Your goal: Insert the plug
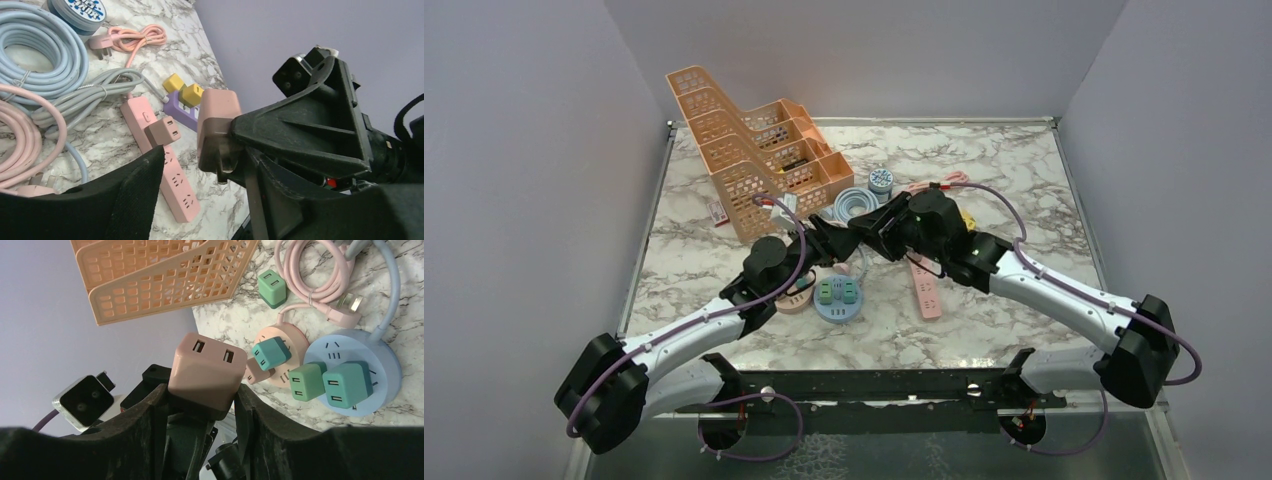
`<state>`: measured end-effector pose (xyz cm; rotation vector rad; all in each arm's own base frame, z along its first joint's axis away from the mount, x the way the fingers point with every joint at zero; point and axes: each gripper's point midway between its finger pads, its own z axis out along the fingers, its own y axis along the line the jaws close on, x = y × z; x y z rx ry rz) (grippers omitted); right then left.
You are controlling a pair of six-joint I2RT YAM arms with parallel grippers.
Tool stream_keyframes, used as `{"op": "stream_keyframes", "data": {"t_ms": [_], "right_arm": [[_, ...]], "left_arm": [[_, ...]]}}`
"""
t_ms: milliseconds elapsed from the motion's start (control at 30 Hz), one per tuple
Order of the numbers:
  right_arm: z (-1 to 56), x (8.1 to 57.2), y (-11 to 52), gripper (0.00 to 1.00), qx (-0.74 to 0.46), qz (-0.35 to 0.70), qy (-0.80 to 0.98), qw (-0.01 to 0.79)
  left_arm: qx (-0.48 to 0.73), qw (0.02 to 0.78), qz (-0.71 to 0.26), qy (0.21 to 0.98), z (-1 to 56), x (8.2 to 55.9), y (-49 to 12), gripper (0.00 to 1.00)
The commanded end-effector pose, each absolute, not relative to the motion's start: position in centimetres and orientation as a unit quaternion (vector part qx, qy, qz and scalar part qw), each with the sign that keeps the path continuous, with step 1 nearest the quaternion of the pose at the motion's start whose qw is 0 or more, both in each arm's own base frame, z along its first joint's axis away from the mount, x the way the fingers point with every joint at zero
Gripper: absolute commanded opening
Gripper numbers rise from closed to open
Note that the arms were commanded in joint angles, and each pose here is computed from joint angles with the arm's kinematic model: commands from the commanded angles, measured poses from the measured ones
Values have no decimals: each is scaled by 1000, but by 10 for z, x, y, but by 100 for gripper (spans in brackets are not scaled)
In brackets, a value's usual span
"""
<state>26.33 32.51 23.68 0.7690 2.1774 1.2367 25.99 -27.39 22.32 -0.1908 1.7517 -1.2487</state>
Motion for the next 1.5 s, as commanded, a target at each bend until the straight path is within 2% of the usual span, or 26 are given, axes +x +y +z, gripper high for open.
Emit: {"op": "stream_keyframes", "data": {"t_ms": [0,100,167,233,267,433,567,700,900,1167,1467], "right_arm": [[258,264,341,38,274,492,790,241],[256,264,344,39,270,492,793,237],[253,265,343,42,269,482,799,238],[248,266,339,50,260,467,807,250],[246,267,336,58,252,457,812,261],[263,279,308,78,154,426,816,358],[289,270,289,82,37,421,801,423],[314,243,279,82,-93,422,769,471],[344,188,271,82,-235,453,716,477],[384,147,265,82,-284,511,648,488],[387,137,282,77,-287,571,627,446]], "left_arm": [[-88,505,-521,683,250,270,-273,50],[-86,508,-519,682,251,272,-274,34],[-79,507,-517,685,249,271,-276,18],[-72,510,-513,687,247,271,-276,4],[-67,511,-510,688,245,271,-276,0],[-36,526,-496,690,240,264,-271,0],[13,527,-505,684,245,249,-271,0],[95,522,-530,662,261,223,-274,0],[212,506,-578,604,303,181,-277,0],[296,471,-632,539,360,143,-282,0],[349,443,-650,509,380,125,-285,0]]}}
